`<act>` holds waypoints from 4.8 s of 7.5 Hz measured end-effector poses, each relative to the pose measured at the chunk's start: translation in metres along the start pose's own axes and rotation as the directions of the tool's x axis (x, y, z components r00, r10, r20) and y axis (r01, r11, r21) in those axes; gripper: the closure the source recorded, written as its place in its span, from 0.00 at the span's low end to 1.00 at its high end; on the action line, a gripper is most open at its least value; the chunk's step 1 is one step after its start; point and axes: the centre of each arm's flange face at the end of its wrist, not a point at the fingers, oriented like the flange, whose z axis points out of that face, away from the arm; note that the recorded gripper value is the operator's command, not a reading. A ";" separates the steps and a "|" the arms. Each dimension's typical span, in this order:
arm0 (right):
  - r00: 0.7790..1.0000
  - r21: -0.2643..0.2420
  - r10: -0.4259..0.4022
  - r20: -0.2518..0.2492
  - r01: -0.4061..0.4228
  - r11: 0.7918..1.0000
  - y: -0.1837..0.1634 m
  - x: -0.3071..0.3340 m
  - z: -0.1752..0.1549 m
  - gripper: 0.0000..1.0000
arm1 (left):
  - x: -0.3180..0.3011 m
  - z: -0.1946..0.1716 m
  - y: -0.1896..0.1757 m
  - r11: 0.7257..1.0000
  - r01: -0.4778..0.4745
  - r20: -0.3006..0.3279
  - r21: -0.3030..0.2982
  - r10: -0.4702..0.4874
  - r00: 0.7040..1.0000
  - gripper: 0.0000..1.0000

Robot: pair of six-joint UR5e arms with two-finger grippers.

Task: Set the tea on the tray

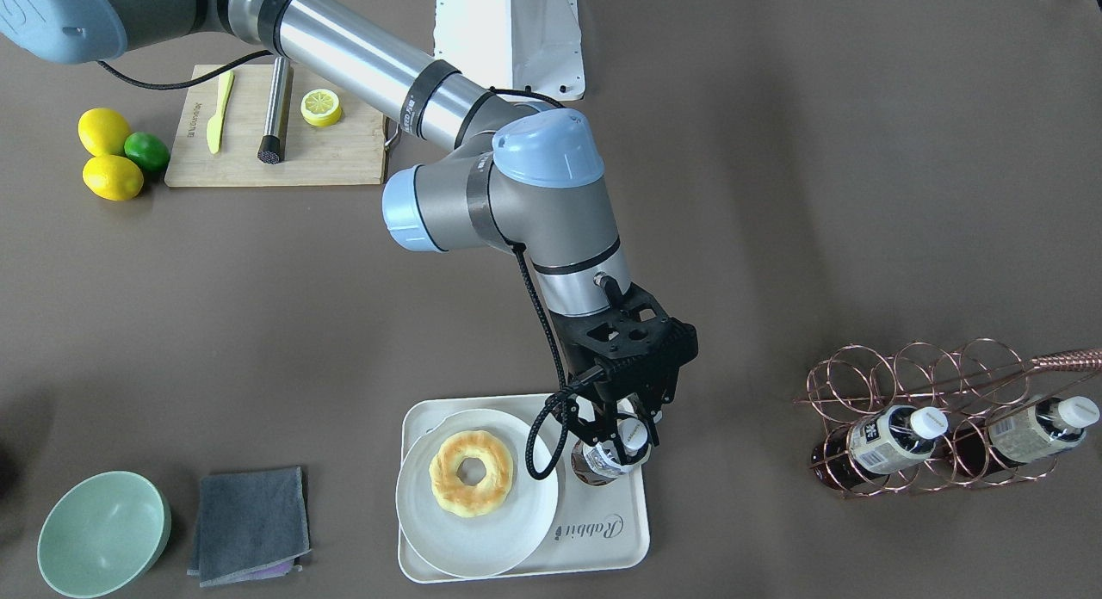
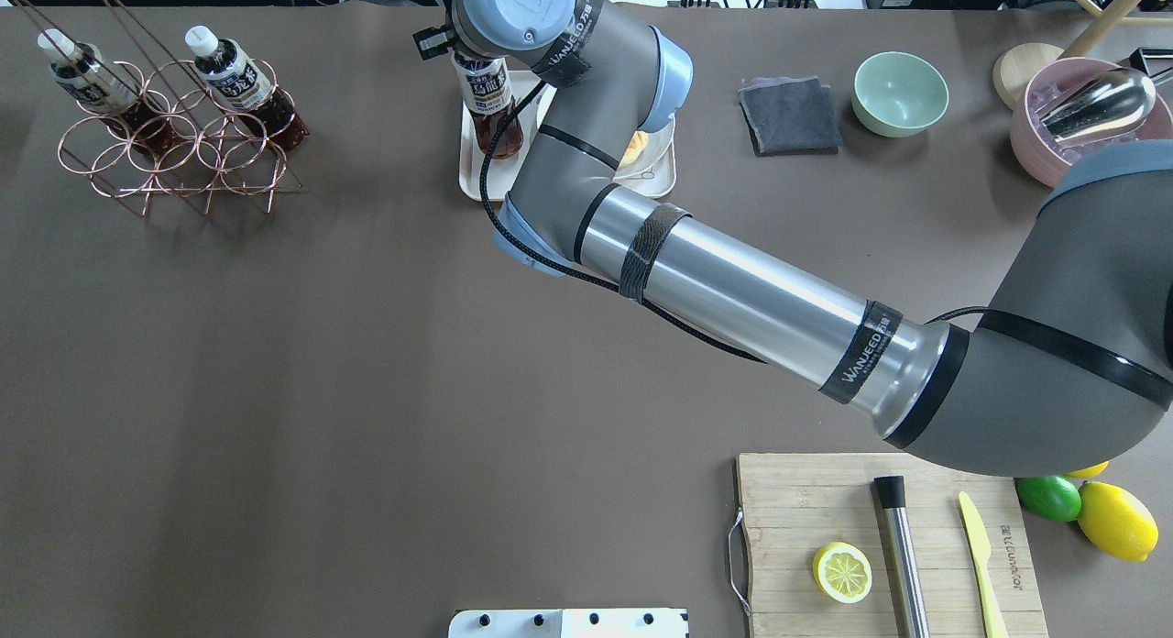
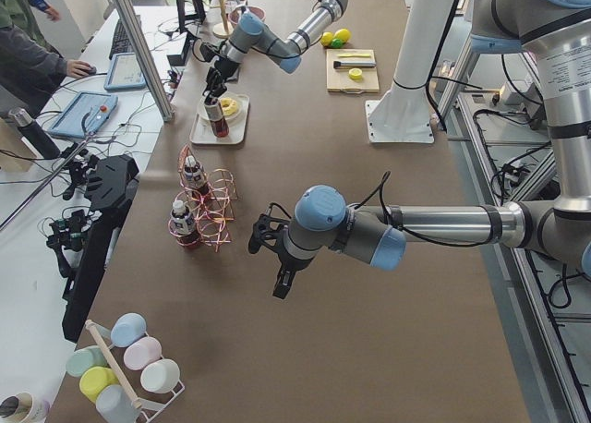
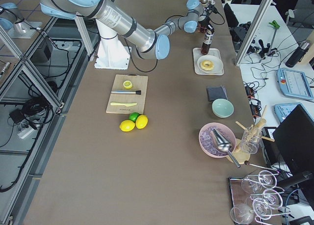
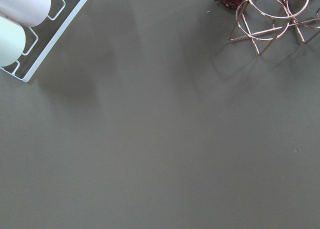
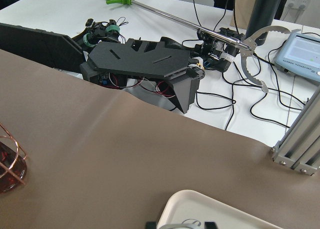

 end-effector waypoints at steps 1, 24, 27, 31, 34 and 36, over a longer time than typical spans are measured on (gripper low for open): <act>1.000 -0.002 0.008 0.001 -0.008 1.000 0.003 0.002 0.001 1.00 | 0.001 0.000 -0.002 1.000 -0.003 0.000 0.002 0.003 1.000 0.02; 0.919 -0.492 0.217 -0.330 -0.363 0.791 0.422 0.648 -0.352 0.00 | -0.108 -0.010 0.086 0.994 0.108 0.076 0.016 -0.109 0.991 0.02; 0.889 -0.512 0.301 -0.345 -0.447 0.733 0.462 0.679 -0.367 0.00 | -0.111 0.010 0.090 0.990 0.129 0.075 -0.055 -0.124 0.989 0.02; 0.919 -0.609 0.235 -0.317 -0.387 0.692 0.478 0.699 -0.393 0.00 | -0.104 0.036 0.065 0.958 0.173 0.108 -0.228 -0.152 0.983 0.02; 0.913 -0.688 0.165 -0.374 -0.392 0.610 0.410 0.684 -0.403 0.00 | -0.101 0.033 0.027 0.933 0.203 0.117 -0.298 -0.175 0.978 0.02; 0.930 -0.712 0.124 -0.346 -0.346 0.611 0.400 0.682 -0.406 0.00 | -0.102 0.032 0.027 0.931 0.191 0.125 -0.312 -0.159 0.979 0.02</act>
